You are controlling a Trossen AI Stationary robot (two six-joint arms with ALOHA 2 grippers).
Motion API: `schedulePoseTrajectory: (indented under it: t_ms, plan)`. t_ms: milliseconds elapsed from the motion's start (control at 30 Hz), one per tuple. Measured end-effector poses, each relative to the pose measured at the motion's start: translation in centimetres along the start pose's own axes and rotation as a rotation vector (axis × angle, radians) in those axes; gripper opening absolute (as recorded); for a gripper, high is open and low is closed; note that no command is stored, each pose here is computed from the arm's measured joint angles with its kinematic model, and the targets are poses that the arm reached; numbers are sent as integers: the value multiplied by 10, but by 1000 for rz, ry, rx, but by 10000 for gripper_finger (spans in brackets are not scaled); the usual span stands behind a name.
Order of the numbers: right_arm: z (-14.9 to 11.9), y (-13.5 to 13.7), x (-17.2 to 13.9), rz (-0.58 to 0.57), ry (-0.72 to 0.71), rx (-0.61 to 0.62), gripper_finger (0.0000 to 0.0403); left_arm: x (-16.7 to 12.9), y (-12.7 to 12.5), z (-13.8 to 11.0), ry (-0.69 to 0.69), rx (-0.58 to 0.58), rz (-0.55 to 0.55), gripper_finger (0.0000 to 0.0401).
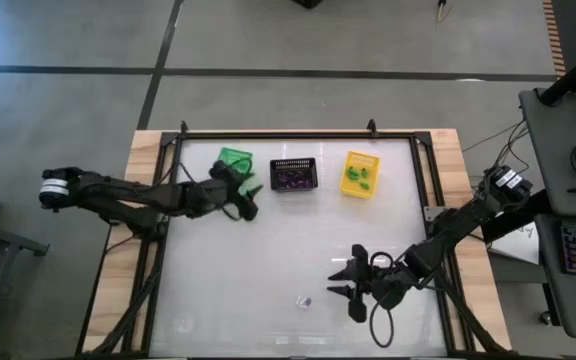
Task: Sort Halloween decoration
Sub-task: Put the purple witch hat toy into the black basket
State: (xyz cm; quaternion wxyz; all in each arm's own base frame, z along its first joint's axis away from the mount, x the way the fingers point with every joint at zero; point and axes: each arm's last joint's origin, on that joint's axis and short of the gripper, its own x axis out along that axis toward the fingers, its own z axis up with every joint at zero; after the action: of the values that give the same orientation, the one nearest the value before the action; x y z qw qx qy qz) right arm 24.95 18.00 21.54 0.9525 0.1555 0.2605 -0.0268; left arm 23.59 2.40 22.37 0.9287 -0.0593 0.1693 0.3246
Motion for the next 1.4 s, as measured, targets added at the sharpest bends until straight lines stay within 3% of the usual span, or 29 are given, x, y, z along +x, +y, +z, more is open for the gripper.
schedulePoseTrajectory:
  t_ms: [167,400,567,833,1100,1400]
  plan:
    - [10,-12,9,42,102,203,118,-27,-23,13,-2,107,-189,197]
    - [29,-23,23,62,268,442,118,-62,-41,0,-35,150,-366,197]
    - [38,-17,32,-46,360,508,116,-80,-51,-10,-65,151,-448,197]
    - [49,0,55,-339,554,509,99,-89,-54,-16,-88,155,-434,197]
    - [60,26,91,-301,593,516,92,-89,-53,-16,-89,169,-431,197]
    - [47,35,125,-332,630,547,93,-88,-53,-18,-80,191,-427,197]
